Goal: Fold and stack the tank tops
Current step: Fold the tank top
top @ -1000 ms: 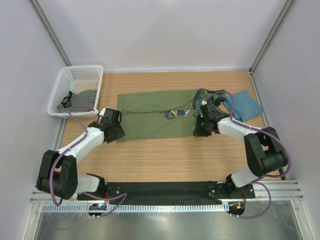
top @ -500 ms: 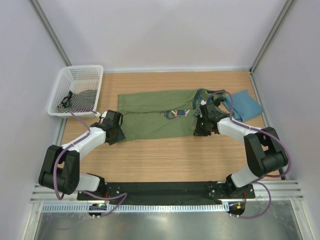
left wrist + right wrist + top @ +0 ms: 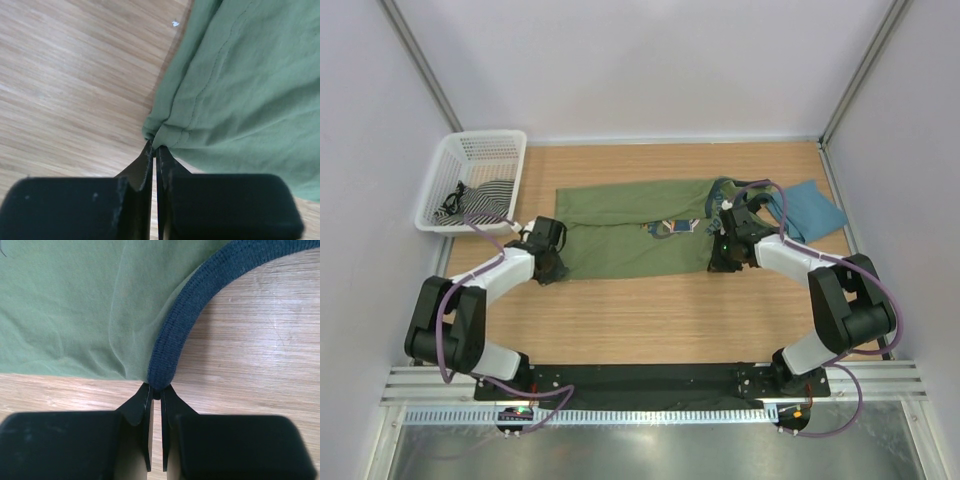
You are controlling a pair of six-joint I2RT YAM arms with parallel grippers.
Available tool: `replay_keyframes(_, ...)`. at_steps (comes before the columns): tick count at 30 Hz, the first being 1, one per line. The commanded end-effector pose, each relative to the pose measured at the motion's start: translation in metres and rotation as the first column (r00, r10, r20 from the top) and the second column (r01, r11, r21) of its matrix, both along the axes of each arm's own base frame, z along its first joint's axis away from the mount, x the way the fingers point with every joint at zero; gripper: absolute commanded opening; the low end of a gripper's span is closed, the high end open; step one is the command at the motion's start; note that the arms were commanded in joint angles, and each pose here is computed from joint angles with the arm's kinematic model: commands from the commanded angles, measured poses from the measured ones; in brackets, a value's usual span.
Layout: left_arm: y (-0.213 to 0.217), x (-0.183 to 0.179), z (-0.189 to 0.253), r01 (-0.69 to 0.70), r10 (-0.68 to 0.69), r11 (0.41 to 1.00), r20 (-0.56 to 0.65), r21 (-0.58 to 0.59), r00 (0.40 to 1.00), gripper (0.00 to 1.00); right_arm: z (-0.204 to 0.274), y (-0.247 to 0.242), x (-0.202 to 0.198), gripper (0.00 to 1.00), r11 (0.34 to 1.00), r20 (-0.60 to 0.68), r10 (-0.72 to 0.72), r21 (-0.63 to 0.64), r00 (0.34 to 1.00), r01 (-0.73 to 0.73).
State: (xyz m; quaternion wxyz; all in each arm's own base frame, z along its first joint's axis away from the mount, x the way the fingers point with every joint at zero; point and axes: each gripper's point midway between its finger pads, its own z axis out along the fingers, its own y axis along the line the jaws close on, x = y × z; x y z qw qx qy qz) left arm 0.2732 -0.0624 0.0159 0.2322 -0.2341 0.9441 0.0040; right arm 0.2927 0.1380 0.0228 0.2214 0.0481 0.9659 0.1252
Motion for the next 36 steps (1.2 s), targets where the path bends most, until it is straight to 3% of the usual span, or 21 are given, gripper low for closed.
replay_keyframes(1, -0.003, 0.014, 0.004, -0.003, 0.003, 1.000, 0.033, -0.010, 0.999, 0.00, 0.024, 0.004, 0.013, 0.05, 1.000, 0.066, 0.011, 0.006, 0.998, -0.011)
replay_keyframes(9, -0.004, 0.006, 0.044, 0.008, 0.000, 0.998, 0.136, -0.060, 0.991, 0.00, 0.050, -0.003, 0.003, 0.04, 1.000, 0.084, 0.009, -0.007, 0.996, -0.009)
replay_keyframes(14, -0.010, 0.022, 0.073, 0.006, 0.011, 0.996, 0.191, -0.091, 0.982, 0.00, 0.076, 0.001, 0.022, 0.04, 1.000, 0.128, 0.003, -0.006, 0.992, -0.002)
replay_keyframes(26, 0.010, 0.116, 0.121, -0.111, 0.141, 0.987, 0.281, -0.120, 0.949, 0.00, 0.113, 0.013, 0.104, 0.04, 0.998, 0.170, -0.026, -0.045, 0.985, 0.034)
replay_keyframes(36, 0.011, 0.184, 0.092, -0.177, 0.207, 0.972, 0.213, -0.151, 0.955, 0.00, 0.108, 0.012, 0.173, 0.04, 0.995, 0.161, -0.088, -0.031, 0.983, 0.094)
